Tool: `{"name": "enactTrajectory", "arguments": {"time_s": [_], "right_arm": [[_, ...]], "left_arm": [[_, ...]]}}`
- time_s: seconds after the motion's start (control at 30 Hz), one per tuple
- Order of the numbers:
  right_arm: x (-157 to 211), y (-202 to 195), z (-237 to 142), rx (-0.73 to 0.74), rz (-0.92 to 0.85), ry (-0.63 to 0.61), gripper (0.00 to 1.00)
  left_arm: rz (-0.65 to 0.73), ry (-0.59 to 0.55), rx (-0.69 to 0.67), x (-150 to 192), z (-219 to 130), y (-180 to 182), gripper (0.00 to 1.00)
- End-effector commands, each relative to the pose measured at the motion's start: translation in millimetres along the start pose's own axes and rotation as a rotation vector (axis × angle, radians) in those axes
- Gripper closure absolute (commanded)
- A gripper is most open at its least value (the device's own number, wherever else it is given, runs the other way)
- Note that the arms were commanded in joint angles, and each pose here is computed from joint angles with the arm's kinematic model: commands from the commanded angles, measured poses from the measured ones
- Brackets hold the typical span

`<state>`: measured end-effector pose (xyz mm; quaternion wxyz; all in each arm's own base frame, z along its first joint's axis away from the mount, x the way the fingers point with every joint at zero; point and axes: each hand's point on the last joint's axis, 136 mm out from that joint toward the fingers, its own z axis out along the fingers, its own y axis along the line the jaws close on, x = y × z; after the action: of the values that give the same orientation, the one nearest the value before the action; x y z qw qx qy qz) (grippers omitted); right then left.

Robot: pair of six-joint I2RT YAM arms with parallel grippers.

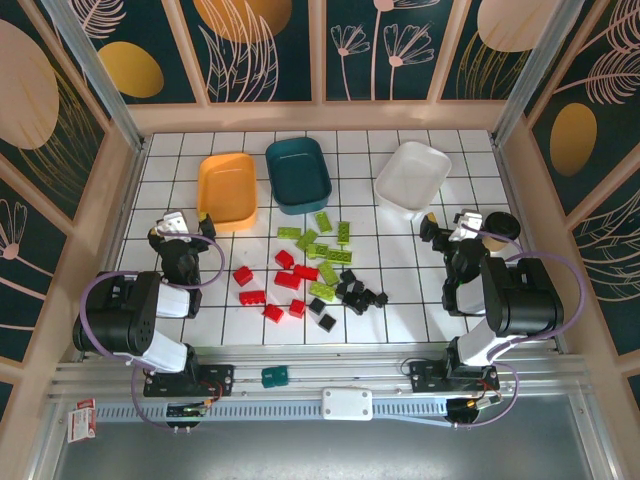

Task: Sort the legos into containers by color
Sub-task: Move the container to the top-center of the table.

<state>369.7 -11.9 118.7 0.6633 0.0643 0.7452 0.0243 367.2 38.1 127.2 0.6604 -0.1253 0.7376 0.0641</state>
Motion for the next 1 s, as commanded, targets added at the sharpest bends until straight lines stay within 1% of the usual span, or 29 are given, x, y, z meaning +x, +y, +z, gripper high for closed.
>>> {"name": "enactTrajectory", "arguments": {"time_s": [0.0,0.2,0.23,0.27,0.33,0.37,0.4,0.5,0.57,0.63,0.7,0.73,0.77,0.8,0.83,0.87,0.9,0.93,0.97], "right_arm": [[-10,0,3,-0.003,-0.008,-0.031,0.01],[-10,-4,3,0.004,0.0,-0.028,0.01],[-10,-2,3,-0.015,0.006,-0.029,0.01],[-13,-4,3,0.0,0.019,-0.034,0.01],[-20,-16,1,0.068,0.038,-0.043,0.01],[-24,-18,1,0.089,0.045,-0.039,0.01],[-28,-20,3,0.102,0.046,-0.032,0.01],[-35,-22,8,0.133,0.045,0.007,0.01],[-38,-30,13,0.214,0.076,0.04,0.01],[-44,-36,15,0.292,0.092,0.056,0.01],[-59,-37,14,0.39,0.112,0.015,0.01],[-64,-34,16,0.413,0.134,0.001,0.01],[-68,-26,21,0.388,0.181,0.0,0.01],[-72,-13,29,0.303,0.246,0.006,0.01],[-72,1,34,0.203,0.332,0.029,0.01],[-71,12,37,0.111,0.434,0.049,0.01],[-72,20,38,0.031,0.522,0.047,0.01],[-73,24,39,-0.024,0.587,0.037,0.01],[-72,34,41,-0.113,0.651,0.05,0.01]], "left_arm": [[-0.011,-0.041,0.011,-11,1,-2,0.01],[-0.011,-0.041,0.013,-11,0,-2,0.01],[-0.018,-0.05,0.008,-13,0,-1,0.01],[-0.027,-0.04,-0.023,-14,1,3,0.01],[-0.023,-0.036,-0.021,-22,1,2,0.01],[-0.033,-0.012,-0.053,-24,3,7,0.01],[-0.046,-0.013,-0.095,-30,3,13,0.01],[-0.069,-0.042,-0.101,-45,-5,15,0.01],[-0.12,-0.083,-0.096,-58,-14,17,0.01],[-0.2,-0.137,-0.086,-74,-23,18,0.01],[-0.301,-0.188,-0.07,-91,-31,19,0.01],[-0.365,-0.207,-0.066,-99,-33,20,0.01],[-0.458,-0.219,-0.077,-104,-34,23,0.01],[-0.566,-0.215,-0.123,-106,-35,31,0.01],[-0.67,-0.165,-0.196,-96,-34,41,0.01],[-0.814,-0.091,-0.325,-78,-38,55,0.01],[-0.907,-0.089,-0.403,-76,-42,64,0.01],[-0.94,-0.082,-0.404,-76,-44,64,0.01],[-0.963,-0.085,-0.358,-80,-44,59,0.01]]}}
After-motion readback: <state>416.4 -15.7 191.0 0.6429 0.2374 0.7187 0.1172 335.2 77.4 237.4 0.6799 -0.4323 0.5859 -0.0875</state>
